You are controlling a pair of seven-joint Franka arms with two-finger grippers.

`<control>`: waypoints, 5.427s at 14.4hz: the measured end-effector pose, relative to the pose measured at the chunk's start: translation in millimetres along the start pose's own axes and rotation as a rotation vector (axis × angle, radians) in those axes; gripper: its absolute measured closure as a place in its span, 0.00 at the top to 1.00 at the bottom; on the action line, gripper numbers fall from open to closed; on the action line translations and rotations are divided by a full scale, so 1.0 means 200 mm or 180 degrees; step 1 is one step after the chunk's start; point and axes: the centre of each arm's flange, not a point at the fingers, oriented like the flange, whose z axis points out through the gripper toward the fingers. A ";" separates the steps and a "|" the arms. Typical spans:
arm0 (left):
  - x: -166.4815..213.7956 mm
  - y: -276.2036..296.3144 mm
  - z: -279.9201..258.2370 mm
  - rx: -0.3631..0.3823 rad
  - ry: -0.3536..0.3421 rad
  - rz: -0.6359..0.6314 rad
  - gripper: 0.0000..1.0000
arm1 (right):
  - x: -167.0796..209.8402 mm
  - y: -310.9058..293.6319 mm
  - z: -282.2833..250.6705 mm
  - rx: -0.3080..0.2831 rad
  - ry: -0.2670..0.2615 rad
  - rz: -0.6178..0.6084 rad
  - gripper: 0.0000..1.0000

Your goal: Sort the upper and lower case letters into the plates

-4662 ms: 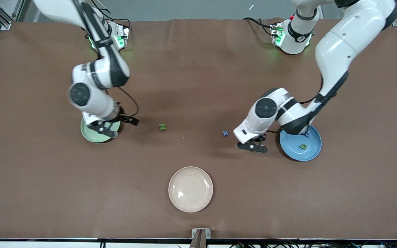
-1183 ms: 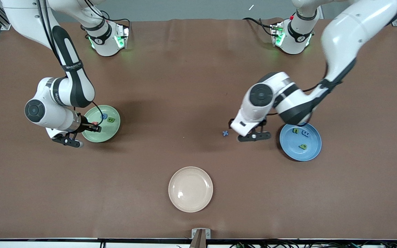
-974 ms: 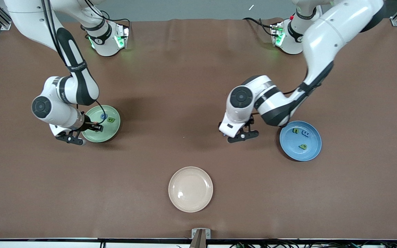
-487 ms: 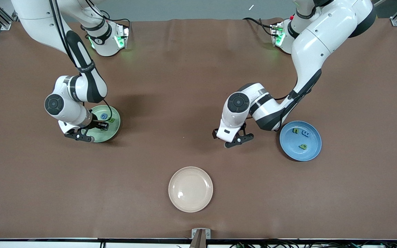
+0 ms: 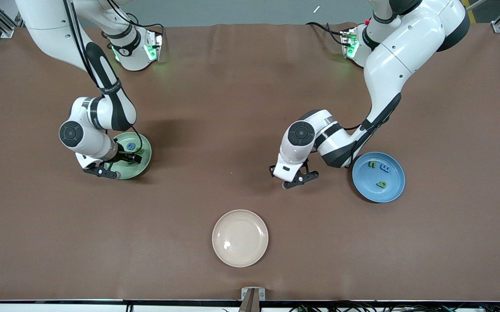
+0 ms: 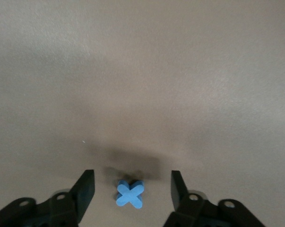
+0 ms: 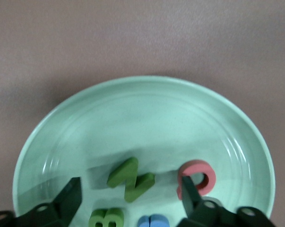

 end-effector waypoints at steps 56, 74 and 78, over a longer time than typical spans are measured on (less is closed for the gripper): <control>0.75 -1.44 -0.10 0.0236 0.0090 0.1834 0.81 | -0.04 0.55 -2.00 0.0082 0.0067 -0.0799 1.00; 1.01 -1.55 -1.12 0.0001 0.0372 0.1183 1.00 | -0.33 0.51 -2.11 0.0090 0.0224 -0.0929 1.00; 1.05 -1.57 -1.17 -0.0126 0.0368 0.1059 1.00 | -0.35 0.50 -2.14 0.0091 0.0261 -0.0950 1.00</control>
